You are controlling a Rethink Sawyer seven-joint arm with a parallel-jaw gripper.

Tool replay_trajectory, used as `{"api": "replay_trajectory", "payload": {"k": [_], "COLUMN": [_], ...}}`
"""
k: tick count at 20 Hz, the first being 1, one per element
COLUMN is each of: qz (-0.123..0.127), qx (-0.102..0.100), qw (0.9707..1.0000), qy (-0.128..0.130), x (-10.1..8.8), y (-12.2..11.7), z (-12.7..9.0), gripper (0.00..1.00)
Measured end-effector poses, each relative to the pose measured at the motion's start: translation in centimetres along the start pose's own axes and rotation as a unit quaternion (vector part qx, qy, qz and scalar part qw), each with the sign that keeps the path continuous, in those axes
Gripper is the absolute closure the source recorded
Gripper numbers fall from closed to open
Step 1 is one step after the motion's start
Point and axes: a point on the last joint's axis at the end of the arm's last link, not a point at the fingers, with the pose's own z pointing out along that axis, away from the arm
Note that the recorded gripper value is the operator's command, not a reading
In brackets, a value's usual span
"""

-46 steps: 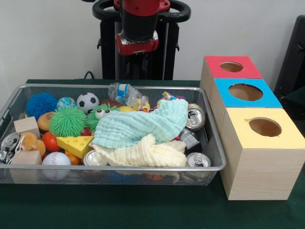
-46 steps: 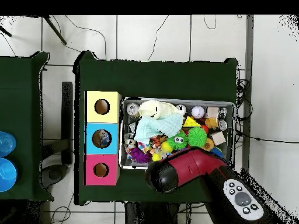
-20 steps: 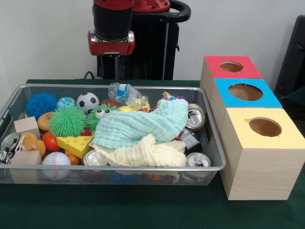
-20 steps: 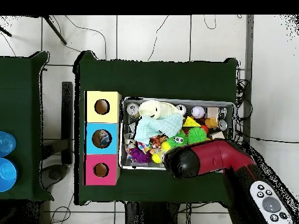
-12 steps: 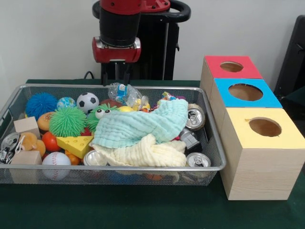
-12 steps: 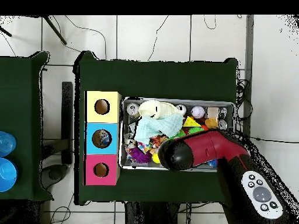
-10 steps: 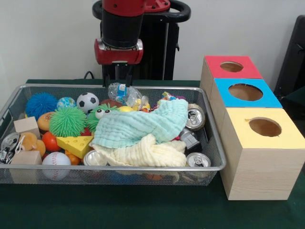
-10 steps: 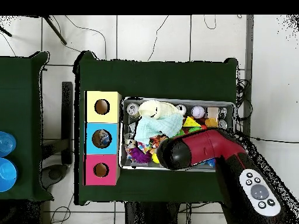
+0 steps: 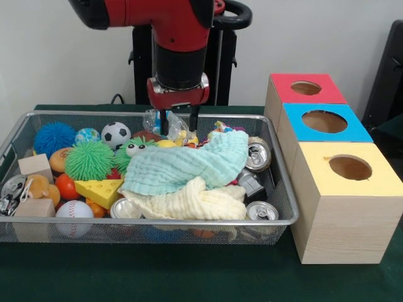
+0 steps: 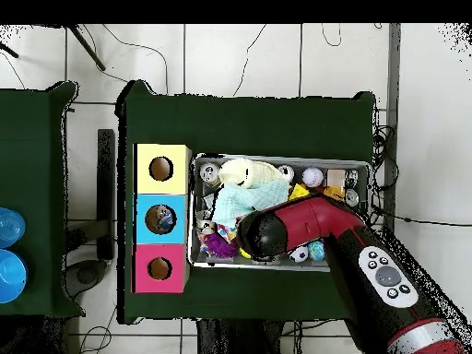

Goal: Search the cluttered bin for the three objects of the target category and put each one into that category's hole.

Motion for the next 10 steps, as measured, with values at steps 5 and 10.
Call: {"api": "replay_trajectory", "payload": {"k": [5, 10], "qz": [0.002, 0.014], "qx": [-0.025, -0.037], "qw": [0.9997, 0.9992], "qy": [0.005, -0.001], "x": [0.2, 0.6], "y": [0.6, -0.6], "z": [1.5, 1.6], "gripper": [0.00, 0.00]}}
